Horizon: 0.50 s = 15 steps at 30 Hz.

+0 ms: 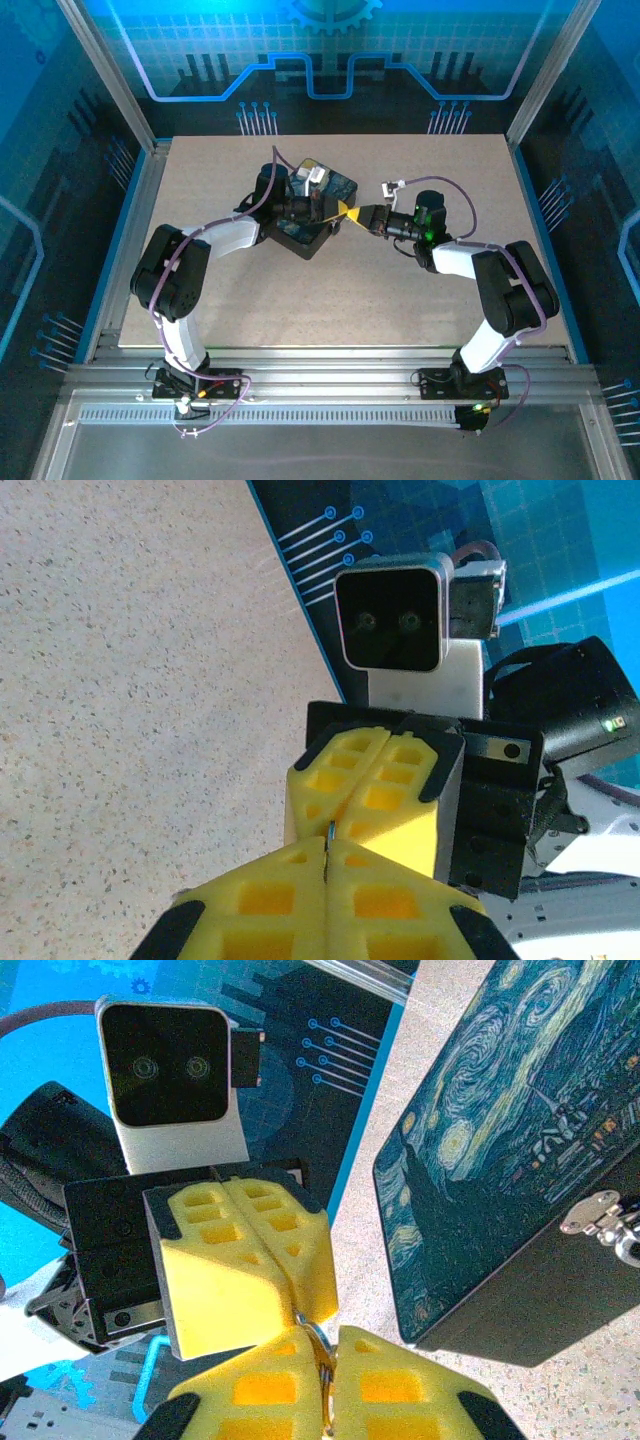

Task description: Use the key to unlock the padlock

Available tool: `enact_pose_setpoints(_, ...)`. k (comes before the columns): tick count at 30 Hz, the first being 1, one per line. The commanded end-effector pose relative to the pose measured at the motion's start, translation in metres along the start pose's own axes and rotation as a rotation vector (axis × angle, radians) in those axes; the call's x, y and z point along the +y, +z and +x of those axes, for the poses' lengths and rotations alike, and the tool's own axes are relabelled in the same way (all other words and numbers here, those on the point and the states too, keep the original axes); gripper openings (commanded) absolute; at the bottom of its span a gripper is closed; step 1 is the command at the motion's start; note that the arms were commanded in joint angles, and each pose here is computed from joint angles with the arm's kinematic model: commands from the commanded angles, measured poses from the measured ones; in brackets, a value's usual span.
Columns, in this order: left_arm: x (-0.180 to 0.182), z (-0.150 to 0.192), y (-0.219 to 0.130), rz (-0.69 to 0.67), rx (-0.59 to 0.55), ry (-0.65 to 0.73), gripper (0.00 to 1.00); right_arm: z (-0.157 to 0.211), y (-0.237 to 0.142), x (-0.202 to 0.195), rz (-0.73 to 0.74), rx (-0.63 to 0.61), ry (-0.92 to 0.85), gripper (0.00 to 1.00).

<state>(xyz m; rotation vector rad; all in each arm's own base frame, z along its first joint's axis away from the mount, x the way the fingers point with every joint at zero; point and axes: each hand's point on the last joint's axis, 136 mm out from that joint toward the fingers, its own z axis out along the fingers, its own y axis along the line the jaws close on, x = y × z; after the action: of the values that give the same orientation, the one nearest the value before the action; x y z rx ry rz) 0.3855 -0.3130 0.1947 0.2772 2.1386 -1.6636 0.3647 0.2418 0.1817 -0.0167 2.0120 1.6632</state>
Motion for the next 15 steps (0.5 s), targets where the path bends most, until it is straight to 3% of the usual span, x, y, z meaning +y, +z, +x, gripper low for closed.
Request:
enact_pose_setpoints(1, -0.010, 0.018, 0.005, 0.070, 0.077, 0.009, 0.00, -0.005, 0.003, 0.016, -0.026, -0.003, -0.064, 0.00)
enact_pose_setpoints(3, -0.005, 0.017, 0.004, 0.043, 0.073, -0.002, 0.03, -0.003, 0.002, 0.013, -0.015, 0.004, -0.066, 0.00)
enact_pose_setpoints(5, 0.001, 0.015, 0.003, 0.012, 0.060, -0.007, 0.22, -0.002, 0.000, 0.009, 0.004, 0.005, -0.067, 0.00)
enact_pose_setpoints(8, 0.006, 0.008, -0.004, -0.015, 0.027, -0.017, 0.41, 0.003, -0.003, -0.001, 0.050, 0.019, -0.063, 0.00)
enact_pose_setpoints(12, 0.009, 0.001, -0.014, -0.074, -0.010, -0.021, 0.51, 0.005, -0.013, -0.012, 0.092, 0.023, -0.064, 0.00)
enact_pose_setpoints(15, 0.022, 0.003, -0.023, -0.200, -0.022, -0.030, 0.55, 0.005, -0.022, -0.021, 0.139, 0.021, -0.068, 0.00)
